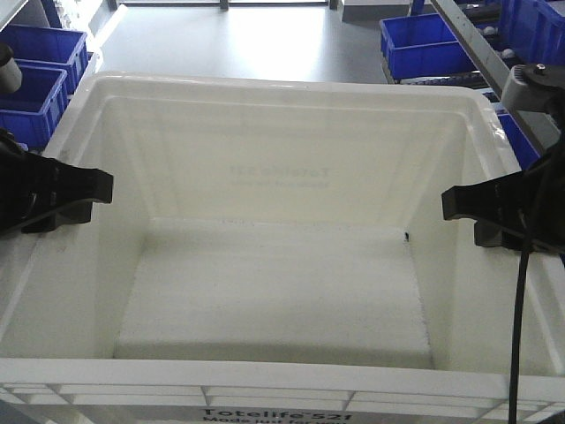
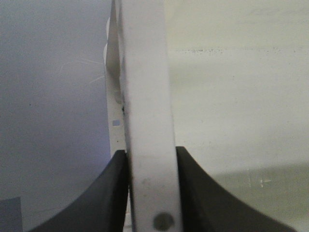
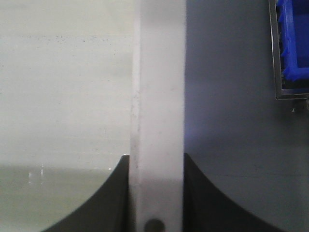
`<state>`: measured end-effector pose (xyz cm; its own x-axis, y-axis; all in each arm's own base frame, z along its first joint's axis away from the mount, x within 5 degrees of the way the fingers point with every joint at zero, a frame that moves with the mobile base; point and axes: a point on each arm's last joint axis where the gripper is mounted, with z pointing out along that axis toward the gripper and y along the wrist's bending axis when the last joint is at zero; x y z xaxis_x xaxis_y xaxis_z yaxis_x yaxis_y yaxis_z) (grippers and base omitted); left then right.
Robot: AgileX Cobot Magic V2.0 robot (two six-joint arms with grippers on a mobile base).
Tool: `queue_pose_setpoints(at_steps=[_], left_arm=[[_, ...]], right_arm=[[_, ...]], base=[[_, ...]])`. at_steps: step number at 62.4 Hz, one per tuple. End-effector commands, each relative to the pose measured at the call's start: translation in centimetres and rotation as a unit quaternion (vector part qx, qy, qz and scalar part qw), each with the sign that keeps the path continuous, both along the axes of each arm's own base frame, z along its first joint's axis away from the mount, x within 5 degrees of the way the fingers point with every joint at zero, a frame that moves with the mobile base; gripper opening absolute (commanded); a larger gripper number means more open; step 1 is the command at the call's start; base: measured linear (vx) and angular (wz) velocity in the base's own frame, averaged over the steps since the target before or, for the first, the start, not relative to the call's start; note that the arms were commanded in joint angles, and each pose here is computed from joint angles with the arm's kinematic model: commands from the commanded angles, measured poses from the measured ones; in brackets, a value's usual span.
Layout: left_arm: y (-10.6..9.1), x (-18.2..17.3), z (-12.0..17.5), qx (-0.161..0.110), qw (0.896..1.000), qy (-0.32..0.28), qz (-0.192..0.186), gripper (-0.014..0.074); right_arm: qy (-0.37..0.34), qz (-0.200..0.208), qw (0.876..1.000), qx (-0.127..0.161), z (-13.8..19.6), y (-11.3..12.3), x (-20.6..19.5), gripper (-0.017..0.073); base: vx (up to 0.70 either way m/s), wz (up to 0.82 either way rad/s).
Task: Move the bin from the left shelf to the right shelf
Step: 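Hold the tote with both grippers while the base turns, then keep holding the tote while the base drives past the windows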
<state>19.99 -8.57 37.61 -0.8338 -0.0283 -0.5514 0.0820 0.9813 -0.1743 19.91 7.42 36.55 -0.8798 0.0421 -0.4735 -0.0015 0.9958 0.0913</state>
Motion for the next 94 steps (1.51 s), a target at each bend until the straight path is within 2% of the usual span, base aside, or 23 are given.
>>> queue_pose_setpoints(at_steps=[1, 94], left_arm=[[1.09, -0.54, 2.35, 0.025, 0.997, -0.074, -0.003, 0.002], [1.09, -0.53, 2.36, 0.025, 0.997, -0.075, -0.003, 0.002]], right_arm=[[-0.069, -0.027, 0.995, -0.066, 2.0, -2.02, 0.12, -0.0001], [-0.07, -0.026, 0.995, -0.066, 2.01, -2.02, 0.13, -0.0001]], base=[[0.38, 0.08], [0.36, 0.02]])
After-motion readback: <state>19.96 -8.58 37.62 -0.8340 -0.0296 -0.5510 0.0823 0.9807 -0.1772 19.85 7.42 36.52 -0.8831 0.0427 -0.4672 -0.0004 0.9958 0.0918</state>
